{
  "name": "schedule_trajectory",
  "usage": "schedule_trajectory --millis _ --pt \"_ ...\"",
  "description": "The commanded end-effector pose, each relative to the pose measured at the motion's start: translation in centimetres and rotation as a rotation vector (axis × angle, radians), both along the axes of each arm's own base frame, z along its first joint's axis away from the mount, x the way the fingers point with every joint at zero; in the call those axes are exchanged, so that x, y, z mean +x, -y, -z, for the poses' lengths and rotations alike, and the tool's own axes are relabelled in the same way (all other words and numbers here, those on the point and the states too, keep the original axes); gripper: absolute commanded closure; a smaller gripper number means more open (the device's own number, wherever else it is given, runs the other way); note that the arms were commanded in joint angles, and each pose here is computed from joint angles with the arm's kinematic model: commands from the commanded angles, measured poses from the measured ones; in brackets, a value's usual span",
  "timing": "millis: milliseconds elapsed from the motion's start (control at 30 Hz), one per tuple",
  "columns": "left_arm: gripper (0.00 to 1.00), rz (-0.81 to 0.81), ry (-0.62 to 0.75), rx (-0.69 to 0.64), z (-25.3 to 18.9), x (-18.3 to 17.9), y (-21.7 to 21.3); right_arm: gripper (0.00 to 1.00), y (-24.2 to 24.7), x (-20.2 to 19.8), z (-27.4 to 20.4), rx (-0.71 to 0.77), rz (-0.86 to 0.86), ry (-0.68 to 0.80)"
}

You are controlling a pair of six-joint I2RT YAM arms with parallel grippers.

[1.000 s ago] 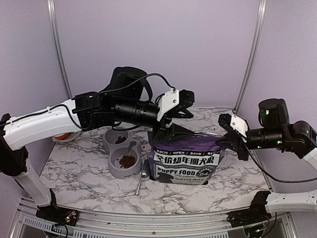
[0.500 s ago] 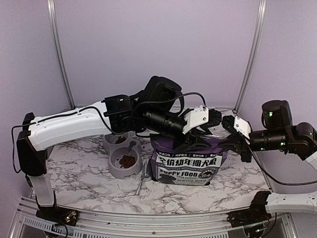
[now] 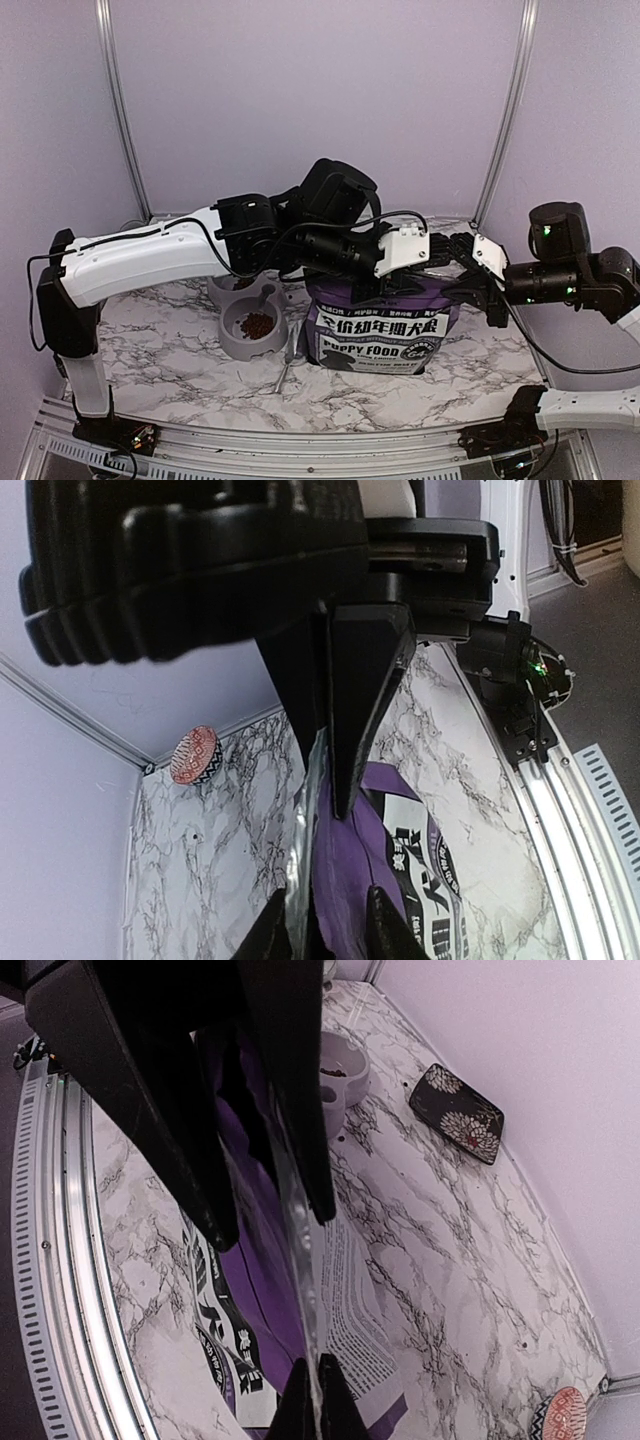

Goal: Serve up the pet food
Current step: Press the seal on the pet food bag.

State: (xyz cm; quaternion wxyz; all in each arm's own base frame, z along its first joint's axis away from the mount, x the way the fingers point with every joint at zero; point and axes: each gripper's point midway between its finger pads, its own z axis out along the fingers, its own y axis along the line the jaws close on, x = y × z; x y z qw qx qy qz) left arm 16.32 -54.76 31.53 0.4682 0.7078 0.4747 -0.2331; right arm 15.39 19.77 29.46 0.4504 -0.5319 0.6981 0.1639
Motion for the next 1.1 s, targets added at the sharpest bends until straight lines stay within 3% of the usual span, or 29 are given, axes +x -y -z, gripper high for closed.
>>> schedule_trajectory --millis 0,133,233,400,533,600,1067 --pt "0.76 -0.072 0.036 0.135 3.8 1.8 -0.7 1.00 -0.2 -0.6 -6.4 0.182 -0.023 0.132" --pt "0.83 -0.085 0.075 0.178 4.3 2.4 -1.1 1.00 -0.1 -0.8 -6.8 0.196 -0.027 0.135" --pt "1.00 -0.094 0.090 0.185 4.0 2.6 -1.3 1.00 -0.1 -1.0 -7.1 0.207 -0.033 0.139" --pt "1.00 -0.106 0.115 0.162 2.4 2.6 -1.4 1.00 -0.2 -1.1 -7.1 0.217 -0.036 0.139" --pt "1.00 -0.109 0.116 0.150 1.7 2.5 -1.4 0.59 -0.4 -1.1 -7.0 0.236 -0.038 0.129" --pt "1.00 -0.106 0.099 0.140 1.4 2.3 -1.3 0.51 -0.5 -1.1 -6.7 0.238 -0.041 0.126" --pt "1.00 -0.024 0.018 0.082 0.5 0.4 -0.8 0.54 -2.2 -0.3 -4.6 0.195 -0.094 0.108"
